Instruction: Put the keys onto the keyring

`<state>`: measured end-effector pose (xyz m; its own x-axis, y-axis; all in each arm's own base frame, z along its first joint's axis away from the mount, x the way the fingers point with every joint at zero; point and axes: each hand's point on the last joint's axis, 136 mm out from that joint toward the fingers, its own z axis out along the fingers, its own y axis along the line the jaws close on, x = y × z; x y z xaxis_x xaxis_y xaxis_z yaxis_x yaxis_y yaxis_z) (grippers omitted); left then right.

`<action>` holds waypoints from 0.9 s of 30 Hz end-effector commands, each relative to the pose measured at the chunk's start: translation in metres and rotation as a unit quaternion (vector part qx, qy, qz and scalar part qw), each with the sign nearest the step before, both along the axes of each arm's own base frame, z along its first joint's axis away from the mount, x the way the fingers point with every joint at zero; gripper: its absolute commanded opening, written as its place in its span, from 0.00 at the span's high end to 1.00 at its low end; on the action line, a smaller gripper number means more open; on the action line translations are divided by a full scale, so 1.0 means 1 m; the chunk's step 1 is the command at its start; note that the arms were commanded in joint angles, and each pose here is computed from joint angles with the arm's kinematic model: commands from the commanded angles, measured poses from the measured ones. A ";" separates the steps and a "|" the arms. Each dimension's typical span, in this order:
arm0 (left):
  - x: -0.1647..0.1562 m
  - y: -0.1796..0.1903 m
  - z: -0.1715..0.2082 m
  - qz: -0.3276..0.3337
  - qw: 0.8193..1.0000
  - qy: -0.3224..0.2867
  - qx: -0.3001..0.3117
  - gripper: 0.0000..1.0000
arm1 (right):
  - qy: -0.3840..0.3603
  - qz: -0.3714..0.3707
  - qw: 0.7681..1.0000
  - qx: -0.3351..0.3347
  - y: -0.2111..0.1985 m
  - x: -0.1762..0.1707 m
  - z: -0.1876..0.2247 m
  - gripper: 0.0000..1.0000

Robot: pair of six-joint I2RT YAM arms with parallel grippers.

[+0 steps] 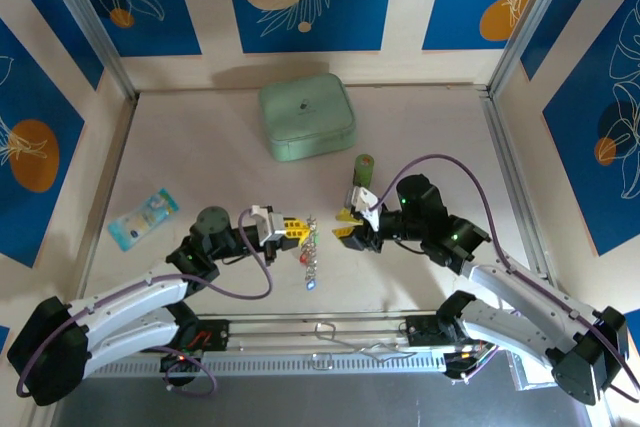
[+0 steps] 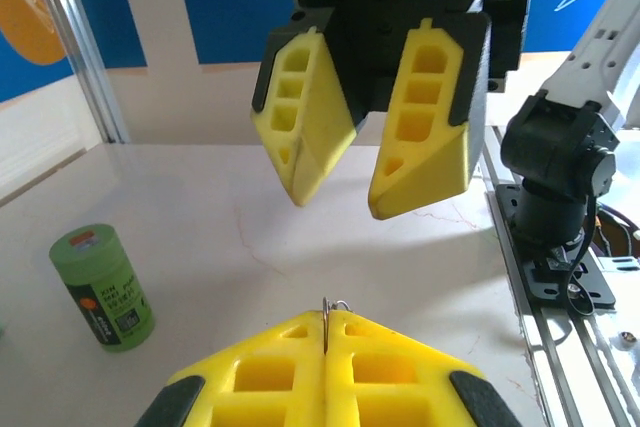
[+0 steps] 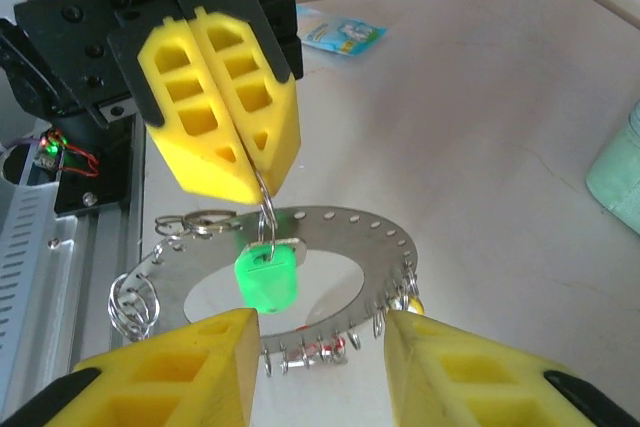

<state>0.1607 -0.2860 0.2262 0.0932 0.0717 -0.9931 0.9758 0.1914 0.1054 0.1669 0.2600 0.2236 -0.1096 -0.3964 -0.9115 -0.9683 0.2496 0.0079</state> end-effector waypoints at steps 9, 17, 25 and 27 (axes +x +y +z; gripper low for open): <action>-0.026 -0.002 0.016 -0.068 0.994 -0.081 -0.024 1.00 | 0.011 0.094 0.996 0.003 0.018 -0.032 0.002 0.64; -0.027 -0.003 0.018 -0.073 0.994 -0.083 -0.026 1.00 | 0.011 0.093 0.996 0.004 0.031 -0.026 0.003 0.69; -0.026 -0.003 0.019 -0.069 0.994 -0.086 -0.027 1.00 | 0.022 0.100 0.995 0.010 0.036 -0.027 0.002 0.82; -0.026 -0.003 0.019 -0.068 0.993 -0.087 -0.027 1.00 | 0.024 0.102 0.994 0.012 0.037 -0.028 0.001 0.82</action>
